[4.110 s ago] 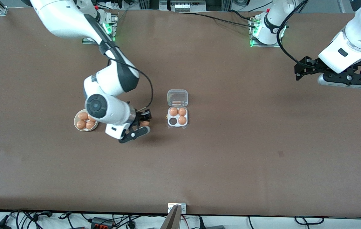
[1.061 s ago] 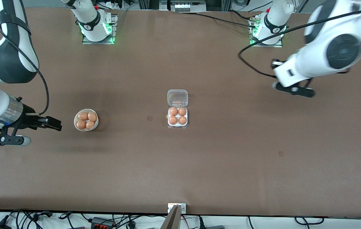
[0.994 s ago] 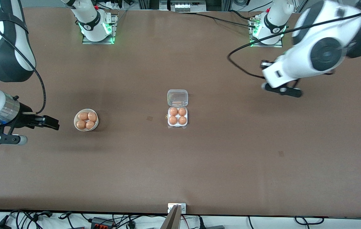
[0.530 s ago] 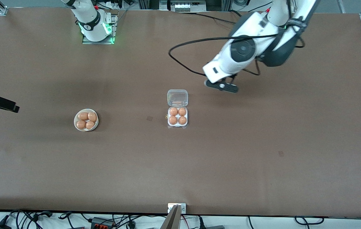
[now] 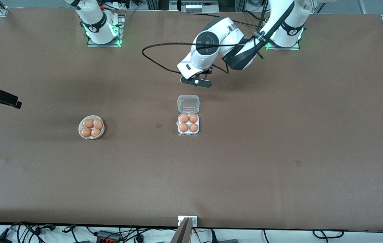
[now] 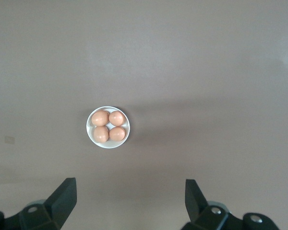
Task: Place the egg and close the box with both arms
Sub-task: 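Reach the left gripper to the open lid of the carton, then fold the clear lid down over the eggs with the left gripper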
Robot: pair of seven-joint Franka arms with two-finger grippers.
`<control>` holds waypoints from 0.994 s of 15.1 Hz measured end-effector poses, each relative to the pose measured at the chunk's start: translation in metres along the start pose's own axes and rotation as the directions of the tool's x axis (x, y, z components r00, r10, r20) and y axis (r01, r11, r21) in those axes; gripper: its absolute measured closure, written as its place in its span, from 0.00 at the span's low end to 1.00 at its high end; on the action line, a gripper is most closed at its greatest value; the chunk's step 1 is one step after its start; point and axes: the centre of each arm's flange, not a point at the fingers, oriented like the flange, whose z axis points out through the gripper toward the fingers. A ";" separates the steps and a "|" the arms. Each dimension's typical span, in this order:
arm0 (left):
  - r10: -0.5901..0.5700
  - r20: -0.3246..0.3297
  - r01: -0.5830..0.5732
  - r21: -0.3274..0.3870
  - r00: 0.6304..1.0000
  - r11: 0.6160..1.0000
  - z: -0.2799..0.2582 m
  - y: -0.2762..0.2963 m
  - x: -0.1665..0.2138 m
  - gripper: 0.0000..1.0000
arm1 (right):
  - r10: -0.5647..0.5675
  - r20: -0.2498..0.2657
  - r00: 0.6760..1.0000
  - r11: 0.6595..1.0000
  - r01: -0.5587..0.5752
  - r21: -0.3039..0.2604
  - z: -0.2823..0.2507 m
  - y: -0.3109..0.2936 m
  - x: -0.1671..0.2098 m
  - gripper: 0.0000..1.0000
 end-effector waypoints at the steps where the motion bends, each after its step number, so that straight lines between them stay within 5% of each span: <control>1: 0.003 -0.003 -0.003 -0.010 1.000 1.000 0.015 0.002 0.004 0.99 | 0.000 -0.003 1.000 1.000 0.000 0.002 0.004 0.001 -0.010 0.00; 4: 0.044 -0.063 -0.044 -0.001 0.997 0.999 0.044 0.000 0.020 0.99 | 0.001 0.002 1.000 1.000 -0.001 0.004 0.009 0.002 -0.034 0.00; 7: 0.072 -0.225 -0.085 -0.048 0.972 0.995 0.040 -0.004 0.051 0.99 | -0.003 -0.003 1.000 1.000 0.003 0.005 0.008 0.002 -0.039 0.00; 10: 0.046 -0.315 -0.076 -0.083 0.948 0.994 0.021 -0.013 0.086 0.99 | -0.012 -0.008 1.000 1.000 0.012 0.005 0.008 0.001 -0.039 0.00; 13: 0.045 -0.344 -0.077 -0.079 0.938 0.994 0.001 -0.021 0.103 0.98 | -0.018 -0.025 1.000 1.000 0.018 0.005 0.003 -0.001 -0.037 0.00; 15: 0.059 -0.303 -0.072 -0.032 0.951 0.997 -0.005 -0.023 0.099 0.98 | -0.018 -0.033 0.999 1.000 0.018 0.005 0.000 -0.001 -0.037 0.00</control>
